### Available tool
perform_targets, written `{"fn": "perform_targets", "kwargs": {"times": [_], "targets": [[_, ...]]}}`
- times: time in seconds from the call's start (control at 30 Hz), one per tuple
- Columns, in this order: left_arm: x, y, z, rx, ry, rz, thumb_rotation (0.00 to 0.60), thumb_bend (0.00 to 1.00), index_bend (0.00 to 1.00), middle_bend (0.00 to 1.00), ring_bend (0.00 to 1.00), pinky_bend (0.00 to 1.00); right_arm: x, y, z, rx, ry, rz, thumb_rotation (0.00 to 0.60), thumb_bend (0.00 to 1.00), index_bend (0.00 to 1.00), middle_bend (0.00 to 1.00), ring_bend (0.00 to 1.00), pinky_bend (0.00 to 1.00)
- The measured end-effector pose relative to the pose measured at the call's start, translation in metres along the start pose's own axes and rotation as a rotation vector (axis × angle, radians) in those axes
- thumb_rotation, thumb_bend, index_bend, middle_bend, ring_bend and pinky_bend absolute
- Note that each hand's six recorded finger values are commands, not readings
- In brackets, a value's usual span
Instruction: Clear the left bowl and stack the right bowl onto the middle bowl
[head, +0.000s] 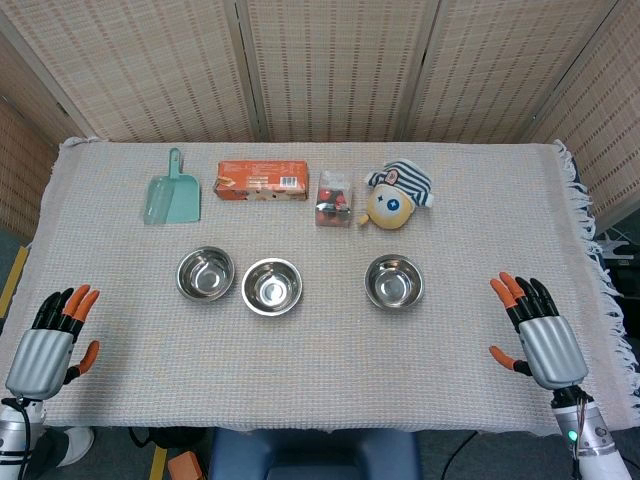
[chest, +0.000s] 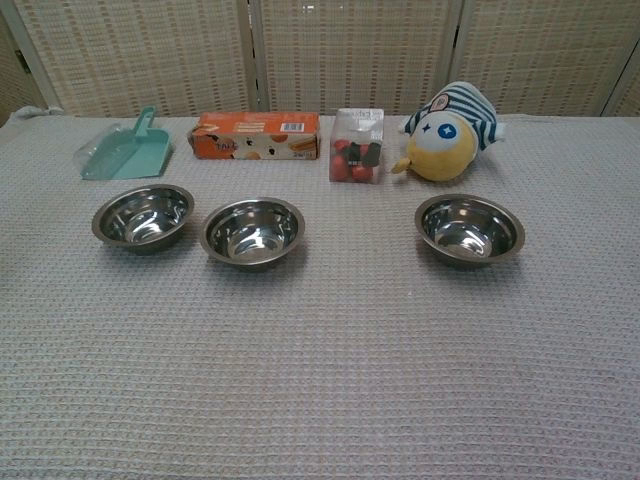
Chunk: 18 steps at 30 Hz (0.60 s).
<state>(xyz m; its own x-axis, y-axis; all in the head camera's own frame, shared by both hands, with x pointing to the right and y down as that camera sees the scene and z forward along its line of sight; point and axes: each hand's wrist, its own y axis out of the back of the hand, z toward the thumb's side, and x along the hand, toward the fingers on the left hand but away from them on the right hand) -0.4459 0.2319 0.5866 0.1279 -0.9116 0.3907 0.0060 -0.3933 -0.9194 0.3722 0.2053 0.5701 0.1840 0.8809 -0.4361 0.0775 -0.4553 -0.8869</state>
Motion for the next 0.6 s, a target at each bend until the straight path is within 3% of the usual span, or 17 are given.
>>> {"fn": "perform_targets", "kwargs": {"times": [0.33,0.6], "targets": [[0.007,-0.013,0.019,-0.028,-0.066,-0.011,0.600,0.44,0.00,0.01,0.02,0.12,0.002,0.005,-0.006,-0.010,-0.020,-0.014,0.600,0.07,0.00,0.00,0.00,0.00],[0.027,-0.058,0.051,-0.044,-0.142,-0.042,0.600,0.44,0.08,0.00,0.00,0.11,-0.001,0.012,-0.016,-0.014,-0.055,-0.045,0.600,0.07,0.00,0.00,0.00,0.00]]}}
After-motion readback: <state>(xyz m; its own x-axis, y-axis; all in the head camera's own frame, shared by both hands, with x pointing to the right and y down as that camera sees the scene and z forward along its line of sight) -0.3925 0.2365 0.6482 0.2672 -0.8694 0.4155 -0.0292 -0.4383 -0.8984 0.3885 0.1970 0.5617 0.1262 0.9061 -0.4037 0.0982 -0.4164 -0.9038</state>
